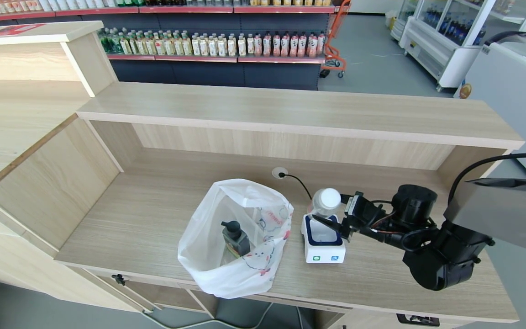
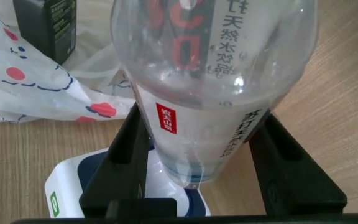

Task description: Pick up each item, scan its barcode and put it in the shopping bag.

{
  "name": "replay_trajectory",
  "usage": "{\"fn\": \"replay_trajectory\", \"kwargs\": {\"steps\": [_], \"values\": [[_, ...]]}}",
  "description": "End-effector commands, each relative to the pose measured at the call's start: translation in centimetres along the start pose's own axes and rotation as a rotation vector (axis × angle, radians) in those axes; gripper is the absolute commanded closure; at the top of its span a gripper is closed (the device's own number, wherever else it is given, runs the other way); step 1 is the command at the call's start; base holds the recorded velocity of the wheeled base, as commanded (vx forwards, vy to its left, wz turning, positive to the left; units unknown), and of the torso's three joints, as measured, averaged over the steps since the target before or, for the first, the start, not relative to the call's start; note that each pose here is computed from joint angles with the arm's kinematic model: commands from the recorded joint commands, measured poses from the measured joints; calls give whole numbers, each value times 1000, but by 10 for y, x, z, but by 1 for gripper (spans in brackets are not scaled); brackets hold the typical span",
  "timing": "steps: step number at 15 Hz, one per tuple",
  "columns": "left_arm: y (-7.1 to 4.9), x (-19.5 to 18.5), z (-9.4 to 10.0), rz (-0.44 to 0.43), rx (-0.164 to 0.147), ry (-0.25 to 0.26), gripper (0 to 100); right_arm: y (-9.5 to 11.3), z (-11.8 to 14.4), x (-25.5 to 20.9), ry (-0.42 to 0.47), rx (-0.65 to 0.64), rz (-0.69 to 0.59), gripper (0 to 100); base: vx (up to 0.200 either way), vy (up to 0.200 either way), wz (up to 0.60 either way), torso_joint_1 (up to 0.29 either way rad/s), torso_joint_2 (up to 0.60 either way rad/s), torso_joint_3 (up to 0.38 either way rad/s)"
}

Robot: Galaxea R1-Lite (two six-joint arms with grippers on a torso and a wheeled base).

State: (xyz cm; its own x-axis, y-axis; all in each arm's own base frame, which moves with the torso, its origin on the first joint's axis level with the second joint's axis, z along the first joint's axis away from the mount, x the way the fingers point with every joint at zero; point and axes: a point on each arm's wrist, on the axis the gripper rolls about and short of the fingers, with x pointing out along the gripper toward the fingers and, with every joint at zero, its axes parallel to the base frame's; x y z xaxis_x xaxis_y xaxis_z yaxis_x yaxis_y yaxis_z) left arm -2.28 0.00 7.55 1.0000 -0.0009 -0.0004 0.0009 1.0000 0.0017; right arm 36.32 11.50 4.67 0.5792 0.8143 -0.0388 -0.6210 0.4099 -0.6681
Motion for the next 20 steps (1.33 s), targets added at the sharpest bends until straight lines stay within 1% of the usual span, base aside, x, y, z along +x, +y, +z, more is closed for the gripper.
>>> {"fn": "replay_trajectory", "kwargs": {"steps": [1, 5, 6, 7, 8, 10, 11, 12, 14, 15, 18, 20], "values": [[0, 0, 0, -1, 0, 0, 0, -1, 1, 0, -2, -2, -1, 100, 0, 0, 0, 0, 0, 0], [0, 0, 0, -1, 0, 0, 0, -5, 7, -1, -12, -12, -11, 100, 0, 0, 0, 0, 0, 0], [0, 0, 0, 1, 0, 0, 0, -9, 11, -2, -19, -13, -17, 100, 0, 0, 0, 0, 0, 0], [0, 0, 0, 1, 0, 0, 0, -16, 23, -5, -32, -1, -37, 100, 0, 0, 0, 0, 0, 0], [0, 0, 0, -1, 0, 0, 0, -30, 45, -13, -55, 70, -84, 100, 0, 0, 0, 0, 0, 0], [0, 0, 0, -1, 0, -2, 0, -53, 85, -27, -56, 251, -224, 100, 0, 0, 0, 0, 0, 0], [0, 0, 0, 1, 0, 0, 0, -59, 99, -34, -40, 327, -260, 100, 0, 0, 0, 0, 0, 0], [0, 0, 0, -1, 0, 0, 0, -65, 115, -45, 0, 429, -314, 100, 0, 0, 0, 0, 0, 0], [0, 0, 0, 1, -2, 0, 0, -71, 132, -58, 46, 603, -405, 100, 0, 0, 0, 0, 0, 0], [0, 0, 0, 1, 0, 0, 0, -71, 135, -61, 58, 655, -434, 100, 0, 0, 0, 0, 0, 0], [0, 0, 0, 1, 0, 0, 0, -61, 122, -70, 119, 736, -450, 100, 0, 0, 0, 0, 0, 0], [0, 0, 0, 1, -2, 0, 0, -55, 116, -70, 140, 786, -441, 100, 0, 200, 0, 5, 2, 5]]}}
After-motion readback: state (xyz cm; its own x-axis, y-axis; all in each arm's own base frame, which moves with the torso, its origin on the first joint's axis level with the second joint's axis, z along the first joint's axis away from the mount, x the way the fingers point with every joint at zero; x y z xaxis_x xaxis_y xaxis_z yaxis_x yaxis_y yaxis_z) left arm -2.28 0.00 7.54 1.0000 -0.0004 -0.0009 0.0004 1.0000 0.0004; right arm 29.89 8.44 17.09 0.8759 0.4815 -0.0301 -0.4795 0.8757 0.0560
